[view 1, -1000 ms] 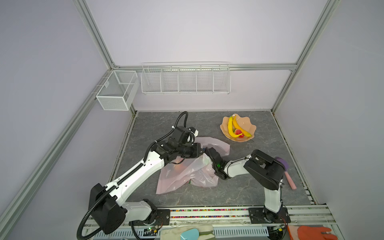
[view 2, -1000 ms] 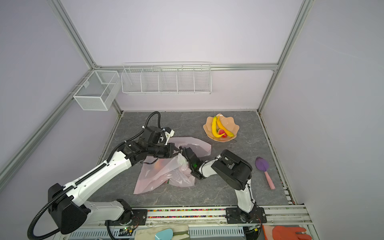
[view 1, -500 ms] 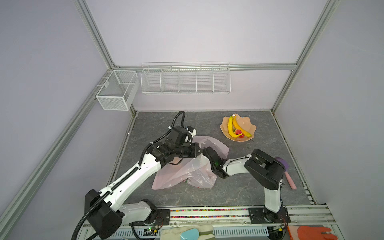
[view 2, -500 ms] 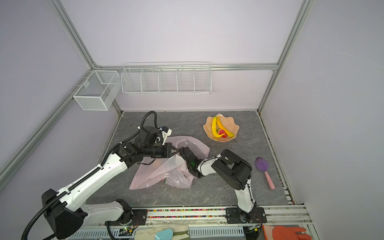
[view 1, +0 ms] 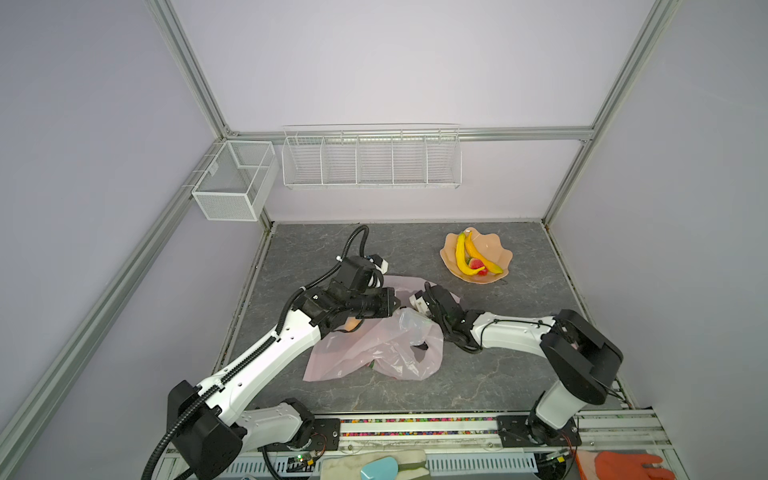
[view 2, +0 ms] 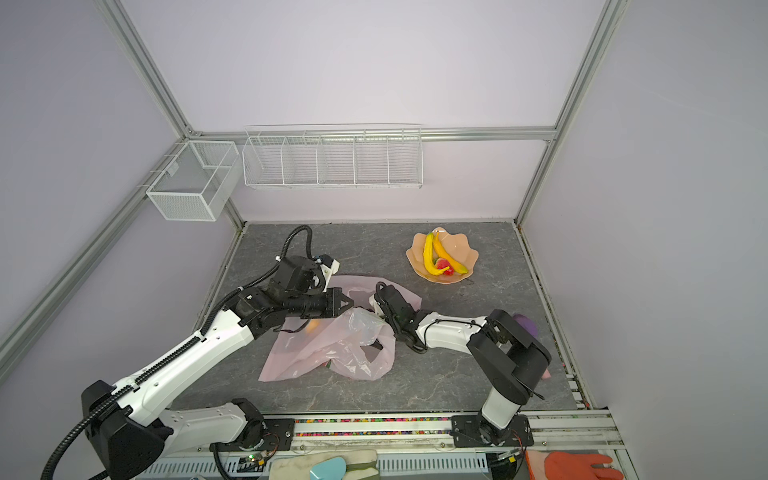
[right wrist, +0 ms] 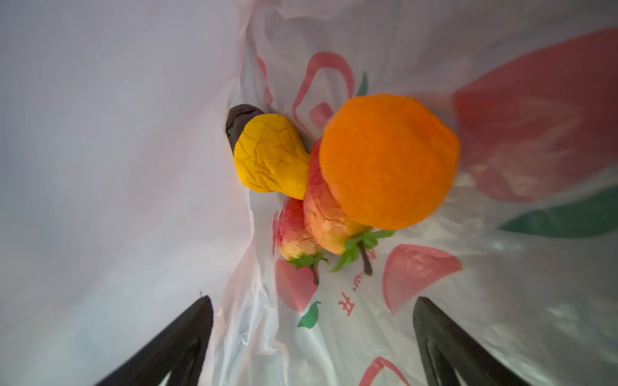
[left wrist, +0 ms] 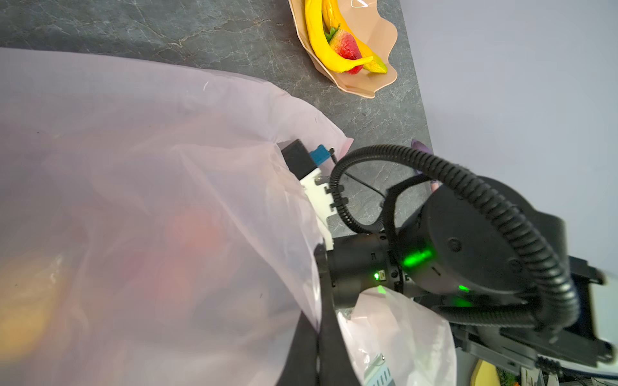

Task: Place the fruits into the plastic bag
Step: Place the fruit in the plastic bag.

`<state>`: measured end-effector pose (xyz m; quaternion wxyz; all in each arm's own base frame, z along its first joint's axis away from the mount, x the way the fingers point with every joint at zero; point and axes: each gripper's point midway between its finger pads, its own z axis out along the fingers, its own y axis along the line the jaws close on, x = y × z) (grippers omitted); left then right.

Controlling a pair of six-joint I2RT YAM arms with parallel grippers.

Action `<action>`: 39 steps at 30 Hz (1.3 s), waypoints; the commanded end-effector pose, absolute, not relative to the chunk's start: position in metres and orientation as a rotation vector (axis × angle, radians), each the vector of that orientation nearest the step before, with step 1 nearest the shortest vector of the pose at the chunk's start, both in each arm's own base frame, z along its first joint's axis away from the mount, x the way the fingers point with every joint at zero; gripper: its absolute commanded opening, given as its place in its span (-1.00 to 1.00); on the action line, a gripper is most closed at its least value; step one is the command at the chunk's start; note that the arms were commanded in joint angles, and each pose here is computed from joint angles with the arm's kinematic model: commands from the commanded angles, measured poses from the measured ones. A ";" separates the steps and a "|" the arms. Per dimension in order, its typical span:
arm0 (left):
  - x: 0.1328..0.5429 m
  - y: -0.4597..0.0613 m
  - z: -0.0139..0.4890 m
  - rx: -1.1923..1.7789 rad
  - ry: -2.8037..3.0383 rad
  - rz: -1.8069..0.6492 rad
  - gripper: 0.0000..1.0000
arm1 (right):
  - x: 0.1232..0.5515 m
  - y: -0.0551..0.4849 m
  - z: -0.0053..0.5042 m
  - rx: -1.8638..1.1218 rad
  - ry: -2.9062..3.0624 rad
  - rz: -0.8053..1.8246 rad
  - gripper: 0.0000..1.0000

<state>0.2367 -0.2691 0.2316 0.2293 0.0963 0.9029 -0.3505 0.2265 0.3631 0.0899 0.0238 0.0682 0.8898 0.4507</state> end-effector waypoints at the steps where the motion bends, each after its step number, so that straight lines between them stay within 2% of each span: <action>1: 0.238 -0.267 0.235 0.248 2.463 -0.974 -1.00 | 0.219 0.328 0.079 0.224 2.828 1.182 0.87; 17: 0.231 -0.274 0.234 0.326 2.443 -1.032 -1.00 | 0.222 0.207 0.097 0.356 2.770 0.563 0.80; 24: 0.231 -0.276 0.237 0.333 2.423 -1.055 -1.00 | 0.218 0.164 0.115 0.394 2.706 0.389 0.79; 39: 0.227 -0.280 0.234 0.353 2.431 -1.087 -1.00 | 0.207 0.129 0.133 0.403 2.627 0.332 0.78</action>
